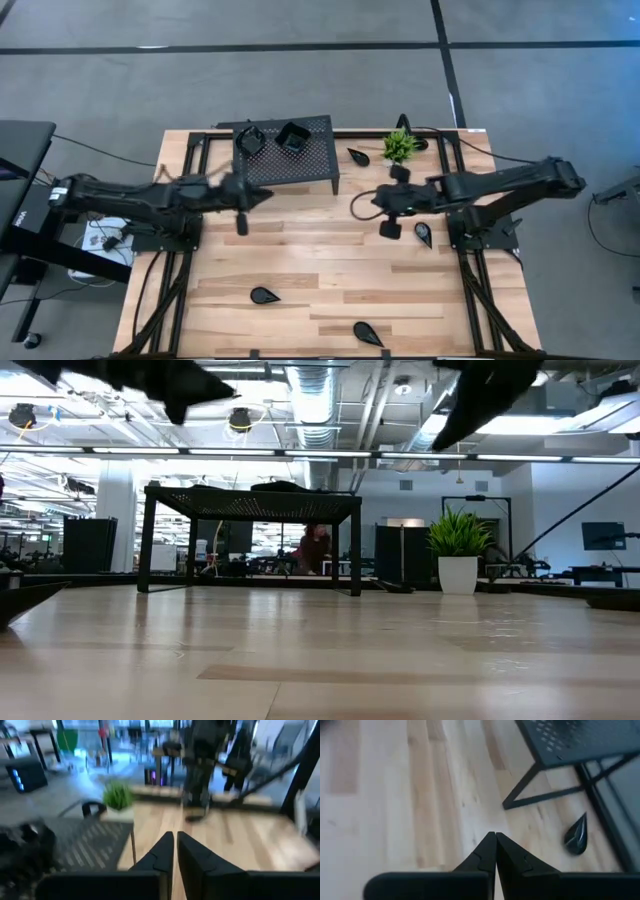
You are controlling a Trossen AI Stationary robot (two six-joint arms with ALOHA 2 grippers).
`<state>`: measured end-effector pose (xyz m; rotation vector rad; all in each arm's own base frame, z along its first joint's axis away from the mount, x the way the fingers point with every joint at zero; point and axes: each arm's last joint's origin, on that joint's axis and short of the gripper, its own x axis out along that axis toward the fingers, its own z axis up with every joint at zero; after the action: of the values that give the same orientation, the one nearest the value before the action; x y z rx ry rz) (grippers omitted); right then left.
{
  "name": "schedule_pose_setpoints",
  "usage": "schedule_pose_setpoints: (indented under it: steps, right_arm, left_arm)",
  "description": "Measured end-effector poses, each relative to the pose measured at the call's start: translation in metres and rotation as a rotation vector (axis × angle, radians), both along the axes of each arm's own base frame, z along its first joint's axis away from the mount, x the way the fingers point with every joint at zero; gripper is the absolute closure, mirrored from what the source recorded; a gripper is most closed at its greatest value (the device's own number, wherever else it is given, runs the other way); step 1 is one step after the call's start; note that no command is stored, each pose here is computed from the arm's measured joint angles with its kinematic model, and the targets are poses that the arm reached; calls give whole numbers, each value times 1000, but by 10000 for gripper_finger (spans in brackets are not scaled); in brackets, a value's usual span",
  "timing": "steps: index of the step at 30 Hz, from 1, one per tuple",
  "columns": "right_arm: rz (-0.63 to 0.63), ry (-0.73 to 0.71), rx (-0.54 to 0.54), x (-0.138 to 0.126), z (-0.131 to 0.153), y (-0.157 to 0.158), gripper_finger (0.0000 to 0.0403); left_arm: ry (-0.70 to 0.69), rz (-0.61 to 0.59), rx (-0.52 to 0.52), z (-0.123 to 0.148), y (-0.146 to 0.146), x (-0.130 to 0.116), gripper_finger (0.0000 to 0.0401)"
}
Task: Pick & Place Mini shaped plates
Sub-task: Put the black drop shaped plate on the shelf
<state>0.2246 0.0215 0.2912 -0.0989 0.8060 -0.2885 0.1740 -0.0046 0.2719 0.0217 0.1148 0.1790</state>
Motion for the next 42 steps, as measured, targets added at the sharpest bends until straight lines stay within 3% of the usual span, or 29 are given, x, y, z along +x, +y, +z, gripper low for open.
schedule_pose_setpoints:
  steps: [5,13,19,24,33,35,38,42]
  right_arm:
    - [-109,-67,83,-19,10,3,399]
    - [-123,-52,-24,-16,4,15,399]
    - [-228,-54,-174,-11,2,7,400]
    - [-288,-79,-205,-6,5,-10,400]
    - [-463,-430,-144,15,32,-45,400]
    - [-460,-465,-213,17,40,-56,400]
    - [-411,-424,-268,16,42,-68,400]
    - [-374,-328,-245,14,32,-81,384]
  left_arm:
    - [-158,32,2,19,3,-32,390]
    - [-231,277,19,-3,11,-52,392]
    - [-356,287,25,2,11,-52,394]
    - [-336,281,30,0,11,-48,393]
    - [-313,231,37,0,9,-37,389]
    - [-313,231,37,0,9,-37,390]
    - [-298,231,47,-1,9,-37,393]
    - [-277,235,115,-1,9,-37,394]
